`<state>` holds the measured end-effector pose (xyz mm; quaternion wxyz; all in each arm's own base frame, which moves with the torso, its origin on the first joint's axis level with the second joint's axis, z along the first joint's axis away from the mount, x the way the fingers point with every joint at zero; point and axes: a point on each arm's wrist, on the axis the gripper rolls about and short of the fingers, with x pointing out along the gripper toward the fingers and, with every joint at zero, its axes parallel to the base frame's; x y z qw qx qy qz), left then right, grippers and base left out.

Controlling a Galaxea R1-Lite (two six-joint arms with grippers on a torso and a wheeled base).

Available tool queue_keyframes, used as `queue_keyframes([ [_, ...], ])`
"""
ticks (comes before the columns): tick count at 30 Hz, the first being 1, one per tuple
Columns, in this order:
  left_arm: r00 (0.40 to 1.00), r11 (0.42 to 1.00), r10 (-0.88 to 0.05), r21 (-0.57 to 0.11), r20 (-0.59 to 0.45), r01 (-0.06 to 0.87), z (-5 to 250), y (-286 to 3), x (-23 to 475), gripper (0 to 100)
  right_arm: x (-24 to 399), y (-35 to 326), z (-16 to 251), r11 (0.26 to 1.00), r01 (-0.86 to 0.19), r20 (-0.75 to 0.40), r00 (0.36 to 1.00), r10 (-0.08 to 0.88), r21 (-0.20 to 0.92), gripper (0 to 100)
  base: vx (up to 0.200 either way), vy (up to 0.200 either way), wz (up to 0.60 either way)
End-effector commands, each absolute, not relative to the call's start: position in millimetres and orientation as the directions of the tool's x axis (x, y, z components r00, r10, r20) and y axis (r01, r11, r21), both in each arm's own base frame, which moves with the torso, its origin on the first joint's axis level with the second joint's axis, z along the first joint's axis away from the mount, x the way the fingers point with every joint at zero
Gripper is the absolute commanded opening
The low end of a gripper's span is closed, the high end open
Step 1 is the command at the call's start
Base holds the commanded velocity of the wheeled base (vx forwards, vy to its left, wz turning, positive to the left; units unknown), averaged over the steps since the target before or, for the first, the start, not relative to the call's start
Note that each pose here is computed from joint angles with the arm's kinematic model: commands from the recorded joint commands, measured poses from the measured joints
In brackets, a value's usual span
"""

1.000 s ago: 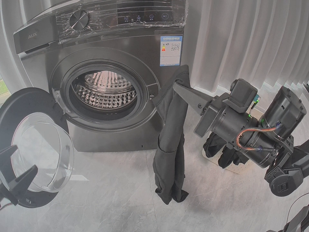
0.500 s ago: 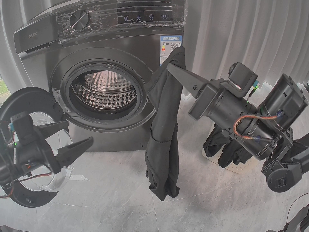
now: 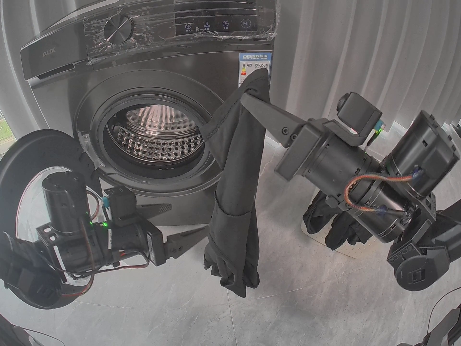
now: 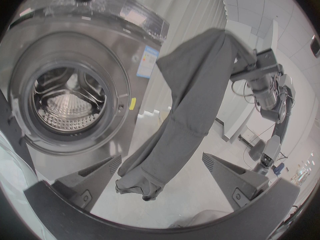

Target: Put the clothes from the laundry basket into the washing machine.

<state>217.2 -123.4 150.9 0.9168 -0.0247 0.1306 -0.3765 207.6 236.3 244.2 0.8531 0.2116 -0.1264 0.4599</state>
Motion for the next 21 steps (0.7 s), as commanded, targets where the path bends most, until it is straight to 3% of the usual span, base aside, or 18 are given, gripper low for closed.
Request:
queue_keyframes([
  [1,0.628,0.705,-0.701,-0.196,-0.338,0.681,108,-133,232,100,205,239,244,0.471,-0.846,0.418,0.533,0.736,0.251,0,0.000,0.000,0.00],
  [7,0.613,0.710,-0.693,-0.211,-0.379,0.672,76,-136,240,100,204,238,246,0.471,-0.846,0.423,0.533,0.733,0.250,0,0.000,0.000,0.00],
  [16,0.591,0.679,-0.726,-0.231,-0.351,0.697,35,-143,252,100,201,240,246,0.460,-0.852,0.423,0.524,0.739,0.250,0,0.000,0.000,0.00],
  [21,0.535,0.611,-0.790,-0.305,-0.301,0.731,19,-147,258,100,200,241,246,0.456,-0.854,0.425,0.520,0.741,0.249,0,0.000,0.000,0.00],
])
